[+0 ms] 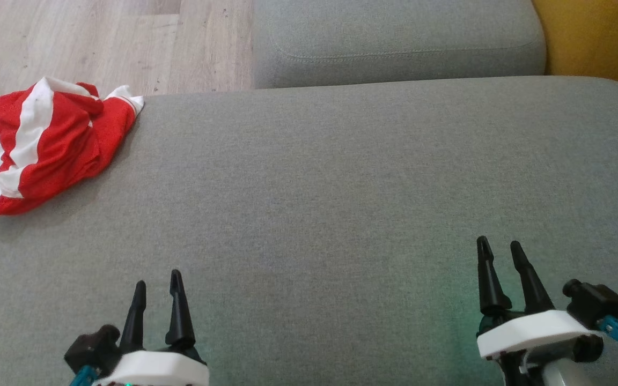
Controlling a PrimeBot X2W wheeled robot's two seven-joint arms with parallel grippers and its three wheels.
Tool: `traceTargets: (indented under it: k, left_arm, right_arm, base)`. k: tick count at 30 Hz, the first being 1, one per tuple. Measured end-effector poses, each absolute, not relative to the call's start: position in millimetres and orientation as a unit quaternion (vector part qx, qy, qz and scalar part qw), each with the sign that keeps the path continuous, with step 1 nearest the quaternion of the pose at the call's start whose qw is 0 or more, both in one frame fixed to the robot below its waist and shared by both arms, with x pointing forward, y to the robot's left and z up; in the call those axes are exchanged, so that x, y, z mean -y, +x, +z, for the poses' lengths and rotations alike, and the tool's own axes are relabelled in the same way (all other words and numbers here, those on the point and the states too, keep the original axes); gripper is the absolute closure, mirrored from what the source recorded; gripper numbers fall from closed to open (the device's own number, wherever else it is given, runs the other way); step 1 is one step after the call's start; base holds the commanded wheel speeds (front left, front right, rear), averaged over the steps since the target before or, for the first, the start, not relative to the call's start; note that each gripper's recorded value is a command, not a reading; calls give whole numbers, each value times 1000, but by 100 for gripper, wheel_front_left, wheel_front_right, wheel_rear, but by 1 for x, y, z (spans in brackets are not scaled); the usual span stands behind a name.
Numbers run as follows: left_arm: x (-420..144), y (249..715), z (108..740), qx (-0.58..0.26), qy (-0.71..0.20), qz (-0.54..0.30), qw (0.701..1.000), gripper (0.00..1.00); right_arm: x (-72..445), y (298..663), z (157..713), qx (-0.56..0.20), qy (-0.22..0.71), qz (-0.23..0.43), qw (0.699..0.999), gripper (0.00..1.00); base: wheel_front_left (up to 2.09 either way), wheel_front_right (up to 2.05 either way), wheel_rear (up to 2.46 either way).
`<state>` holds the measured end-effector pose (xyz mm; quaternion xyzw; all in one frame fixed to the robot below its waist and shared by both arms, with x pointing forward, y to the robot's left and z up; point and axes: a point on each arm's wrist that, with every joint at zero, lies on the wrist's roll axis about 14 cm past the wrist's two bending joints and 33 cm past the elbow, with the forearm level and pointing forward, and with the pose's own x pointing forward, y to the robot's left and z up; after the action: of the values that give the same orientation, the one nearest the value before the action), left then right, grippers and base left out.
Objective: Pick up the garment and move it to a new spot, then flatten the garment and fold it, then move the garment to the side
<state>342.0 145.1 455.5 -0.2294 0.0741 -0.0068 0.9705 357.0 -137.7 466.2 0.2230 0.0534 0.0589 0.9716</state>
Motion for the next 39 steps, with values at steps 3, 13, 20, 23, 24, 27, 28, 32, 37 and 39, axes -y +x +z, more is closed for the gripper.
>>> traceTargets:
  k: [3,13,20,23,24,27,28,32,37,39]
  left_arm:
    - [-145,341,455,-72,-213,-10,974,0]
    - [-138,338,453,-68,-161,-25,984,0]
    - [-137,335,451,-65,-127,-28,989,0]
    - [-138,333,450,-64,-114,-27,991,0]
    - [-138,332,448,-65,-110,-26,991,0]
    - [-139,328,443,-70,-97,-26,992,0]
    - [-140,328,443,-69,-93,-24,993,0]
    - [-140,327,440,-73,-91,-23,993,0]
    - [-142,327,438,-76,-93,-21,993,0]
    - [-142,326,438,-77,-93,-20,993,0]
  right_arm:
    - [135,356,465,-55,206,65,975,0]
    - [128,349,460,-54,149,84,984,0]
    - [120,347,461,-47,109,102,988,0]
    - [117,347,462,-44,92,111,989,0]
    - [115,346,462,-43,87,114,989,0]
    - [111,345,462,-39,70,124,989,0]
    - [110,345,462,-38,64,127,989,0]
    - [109,345,461,-40,59,129,989,0]
    - [109,344,458,-45,59,129,989,0]
    - [109,344,457,-46,59,129,989,0]
  base:
    - [0,0,0]
    - [0,0,0]
    - [0,0,0]
    - [0,0,0]
    - [0,0,0]
    - [0,0,0]
    - [0,0,0]
    - [0,0,0]
    - [0,0,0]
    - [0,0,0]
